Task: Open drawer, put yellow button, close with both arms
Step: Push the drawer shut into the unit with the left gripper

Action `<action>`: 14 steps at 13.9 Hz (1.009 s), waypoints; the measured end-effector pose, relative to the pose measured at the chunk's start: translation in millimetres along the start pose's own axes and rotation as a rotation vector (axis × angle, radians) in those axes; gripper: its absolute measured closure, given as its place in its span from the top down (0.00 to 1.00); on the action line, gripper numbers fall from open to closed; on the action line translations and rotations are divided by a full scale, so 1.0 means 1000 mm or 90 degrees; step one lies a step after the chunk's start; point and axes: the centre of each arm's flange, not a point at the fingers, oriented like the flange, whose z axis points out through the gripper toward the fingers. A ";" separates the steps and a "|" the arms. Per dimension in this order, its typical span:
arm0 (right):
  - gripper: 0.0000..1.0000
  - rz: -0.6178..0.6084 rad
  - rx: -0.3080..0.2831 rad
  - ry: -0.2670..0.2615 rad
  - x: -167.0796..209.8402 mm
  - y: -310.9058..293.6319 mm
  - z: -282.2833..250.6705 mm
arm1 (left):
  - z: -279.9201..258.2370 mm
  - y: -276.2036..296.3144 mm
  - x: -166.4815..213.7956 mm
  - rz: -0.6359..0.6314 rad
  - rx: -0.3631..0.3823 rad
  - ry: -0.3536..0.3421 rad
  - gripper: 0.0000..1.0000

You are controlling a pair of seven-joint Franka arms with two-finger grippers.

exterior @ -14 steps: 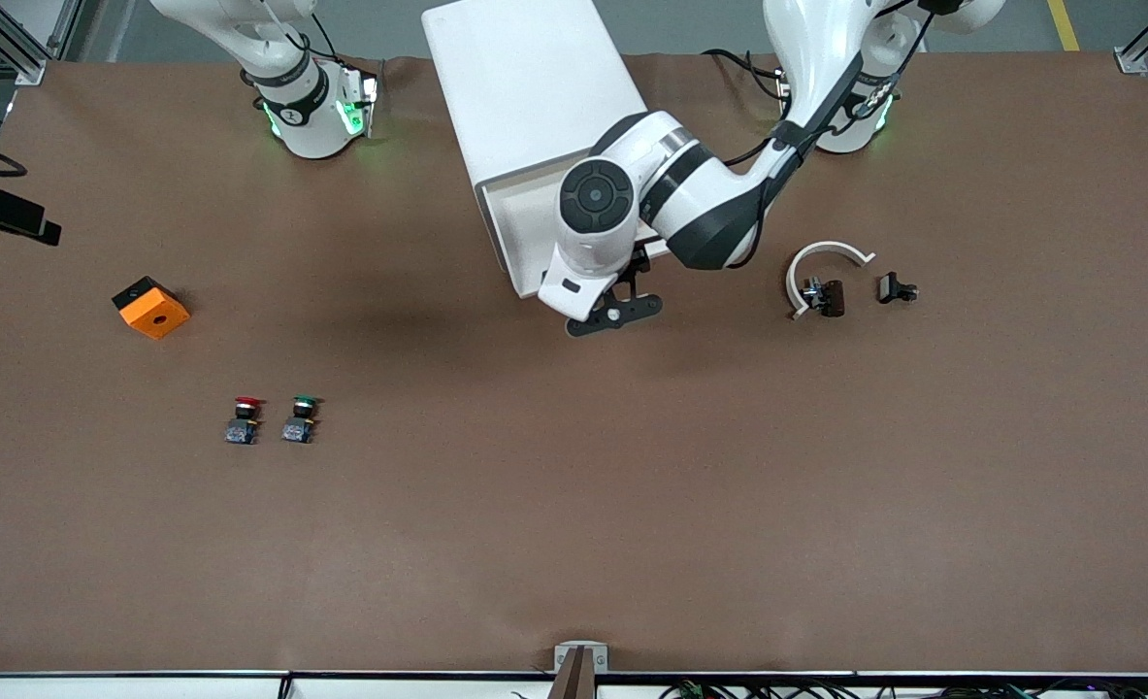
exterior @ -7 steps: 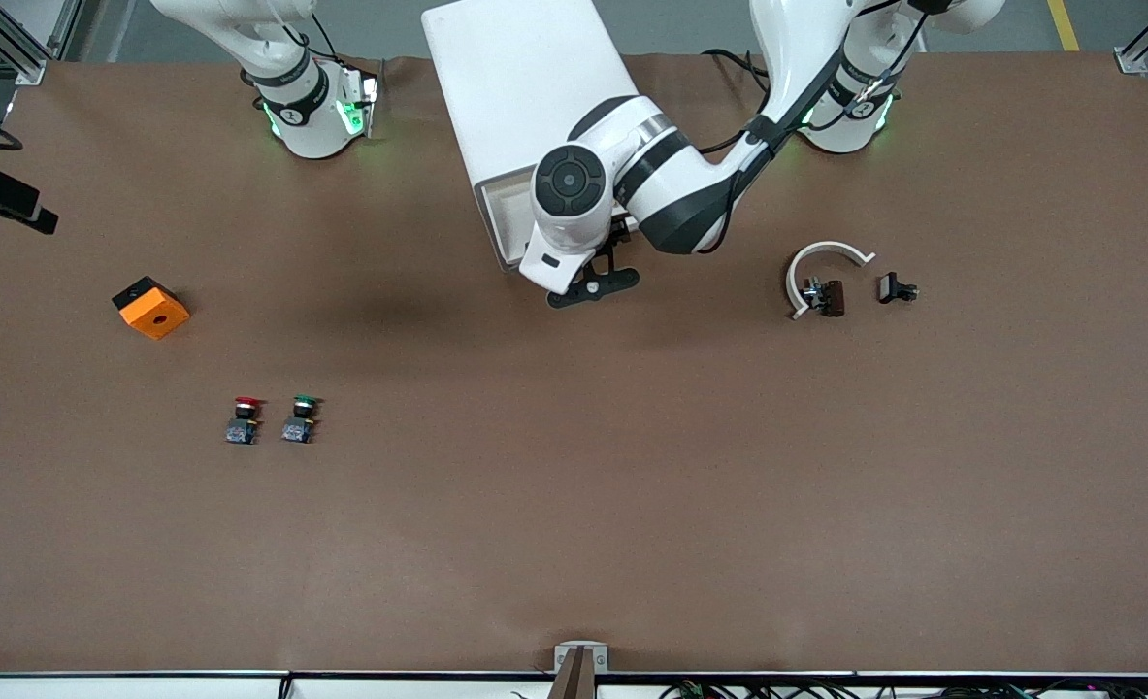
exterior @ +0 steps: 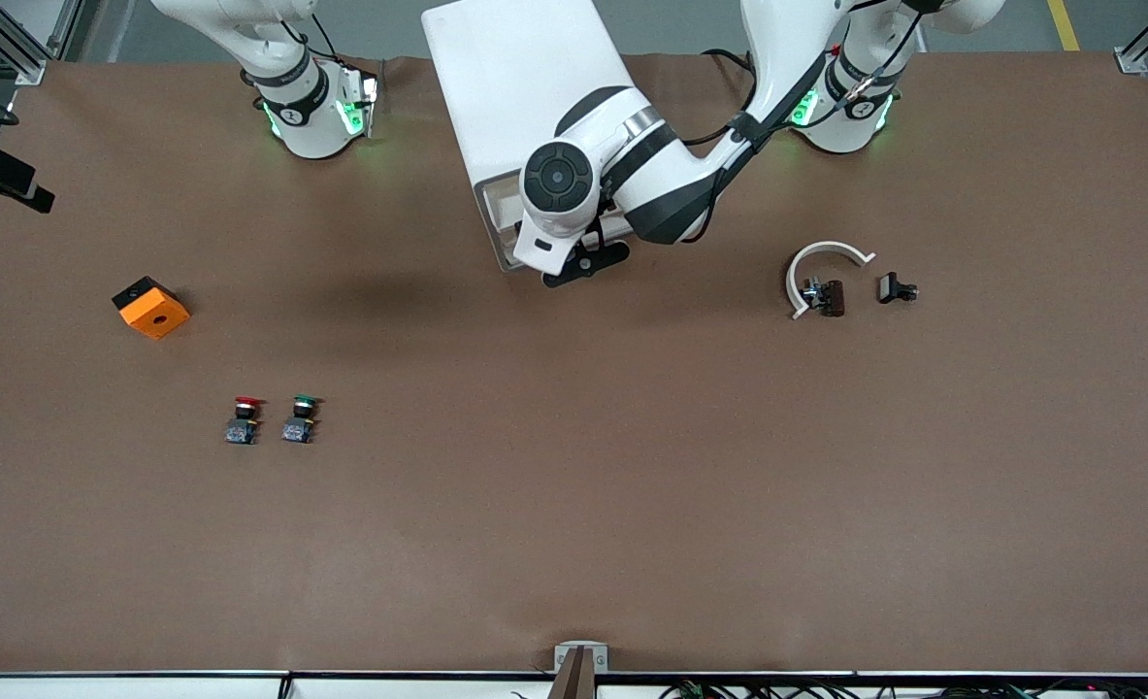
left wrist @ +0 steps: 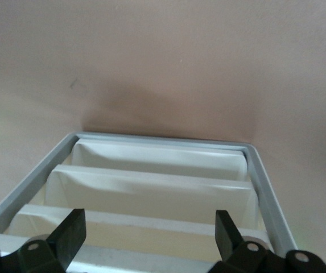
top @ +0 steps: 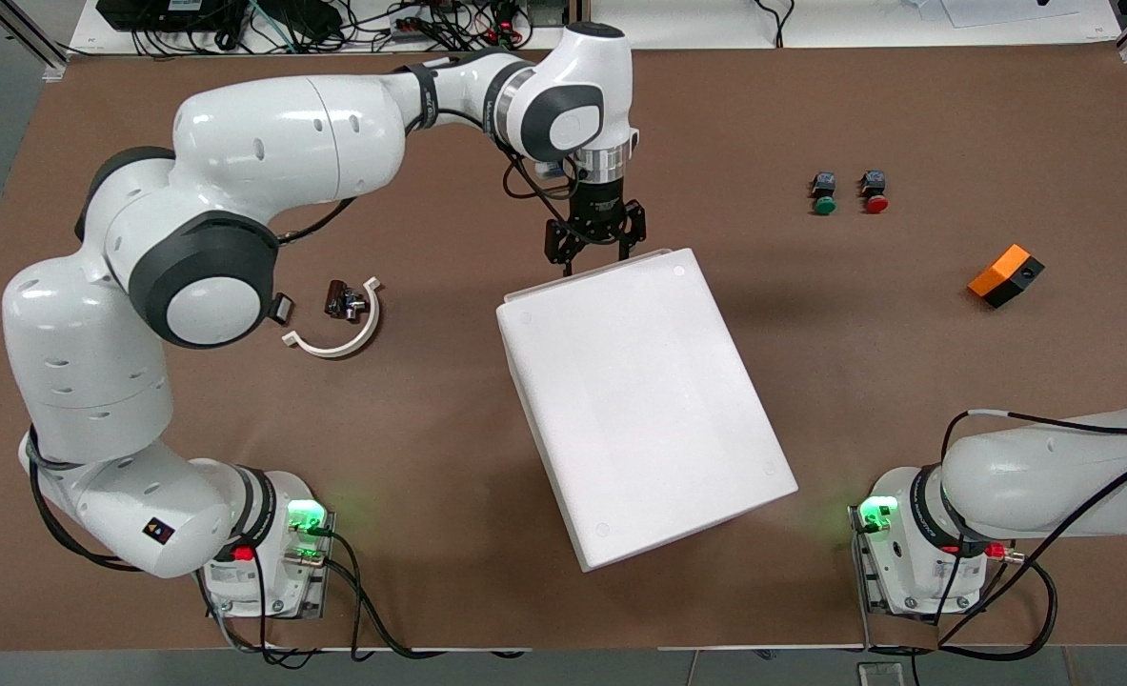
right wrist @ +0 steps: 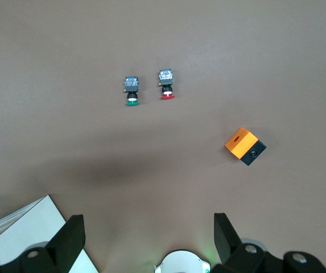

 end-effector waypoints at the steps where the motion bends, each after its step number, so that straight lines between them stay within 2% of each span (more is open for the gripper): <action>1: 1.00 0.000 0.000 0.006 -0.001 0.000 -0.002 | 0.003 0.000 -0.004 -0.003 0.002 -0.007 1.00; 7: 1.00 -0.005 -0.012 0.033 -0.002 0.001 -0.010 | 0.014 0.000 -0.011 -0.023 0.001 -0.069 1.00; 10: 1.00 -0.045 -0.023 0.044 0.001 0.002 -0.010 | 0.019 -0.001 -0.010 -0.036 -0.001 -0.100 1.00; 14: 1.00 -0.058 -0.025 0.043 0.002 0.002 -0.008 | 0.028 0.000 -0.006 -0.047 0.001 -0.127 1.00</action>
